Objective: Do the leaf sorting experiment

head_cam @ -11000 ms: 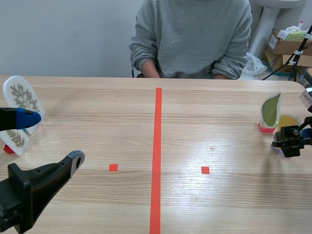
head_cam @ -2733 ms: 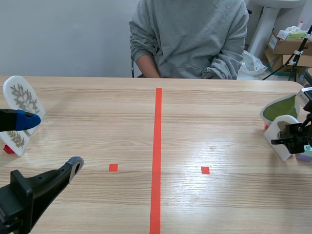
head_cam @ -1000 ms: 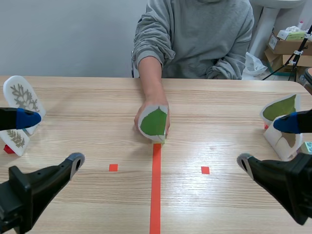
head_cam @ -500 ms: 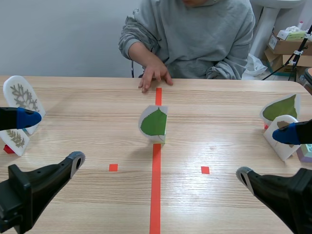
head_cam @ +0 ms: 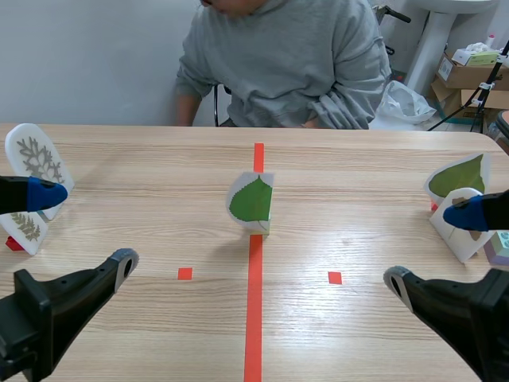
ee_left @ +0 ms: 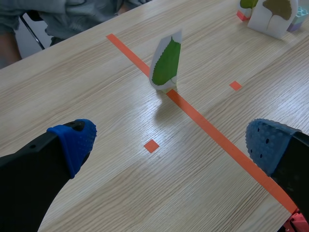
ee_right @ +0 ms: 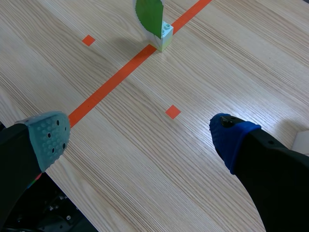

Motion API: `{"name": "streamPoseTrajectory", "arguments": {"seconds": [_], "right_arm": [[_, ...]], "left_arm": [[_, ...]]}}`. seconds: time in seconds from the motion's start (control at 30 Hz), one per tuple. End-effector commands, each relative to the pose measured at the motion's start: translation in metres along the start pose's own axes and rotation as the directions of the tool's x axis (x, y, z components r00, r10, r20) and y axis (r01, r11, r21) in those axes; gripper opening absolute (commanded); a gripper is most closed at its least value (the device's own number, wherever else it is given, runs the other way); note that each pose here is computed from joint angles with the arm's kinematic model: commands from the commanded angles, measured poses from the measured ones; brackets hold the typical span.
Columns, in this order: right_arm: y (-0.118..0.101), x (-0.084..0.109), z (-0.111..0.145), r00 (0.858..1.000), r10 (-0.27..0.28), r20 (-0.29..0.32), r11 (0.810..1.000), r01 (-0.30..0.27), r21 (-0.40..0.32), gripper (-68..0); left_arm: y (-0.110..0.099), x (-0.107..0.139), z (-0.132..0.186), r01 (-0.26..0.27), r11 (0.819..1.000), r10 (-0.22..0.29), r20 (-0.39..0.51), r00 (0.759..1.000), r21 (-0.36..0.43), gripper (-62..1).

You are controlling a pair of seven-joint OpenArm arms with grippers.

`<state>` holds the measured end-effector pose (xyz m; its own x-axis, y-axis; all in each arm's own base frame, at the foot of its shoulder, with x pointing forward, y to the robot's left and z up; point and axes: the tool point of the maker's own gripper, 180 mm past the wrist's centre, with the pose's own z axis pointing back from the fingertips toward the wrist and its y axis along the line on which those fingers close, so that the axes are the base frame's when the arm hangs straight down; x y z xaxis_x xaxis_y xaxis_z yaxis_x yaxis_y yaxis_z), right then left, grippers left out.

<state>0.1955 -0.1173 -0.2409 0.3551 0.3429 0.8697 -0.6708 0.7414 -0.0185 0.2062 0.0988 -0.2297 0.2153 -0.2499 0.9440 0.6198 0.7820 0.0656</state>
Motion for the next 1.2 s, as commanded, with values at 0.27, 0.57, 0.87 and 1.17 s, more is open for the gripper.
{"name": "streamPoseTrajectory", "arguments": {"seconds": [0.27, 0.57, 0.87, 1.17], "right_arm": [[-0.0018, 0.0064, 0.0003, 1.000, 0.013, 0.024, 1.000, -0.013, 0.005, -8.2], [-0.0018, 0.0065, 0.0003, 1.000, 0.013, 0.024, 1.000, -0.013, 0.005, -8.3], [-0.0029, 0.0078, 0.0000, 0.999, 0.018, 0.027, 1.000, -0.018, 0.003, -8.4], [-0.0080, 0.0095, -0.0018, 0.999, 0.036, 0.014, 0.999, -0.036, -0.009, -8.4]], "left_arm": [[0.0001, 0.0088, 0.0000, 0.000, 1.000, 0.000, 0.032, 0.999, 0.000, 1.4], [0.0001, 0.0088, 0.0000, 0.000, 1.000, 0.000, 0.032, 0.999, 0.000, 1.4], [0.0001, 0.0088, 0.0000, 0.000, 1.000, 0.000, 0.032, 0.999, 0.000, 1.4], [0.0001, 0.0084, 0.0000, 0.004, 1.000, -0.004, 0.030, 1.000, 0.000, 1.4]]}}
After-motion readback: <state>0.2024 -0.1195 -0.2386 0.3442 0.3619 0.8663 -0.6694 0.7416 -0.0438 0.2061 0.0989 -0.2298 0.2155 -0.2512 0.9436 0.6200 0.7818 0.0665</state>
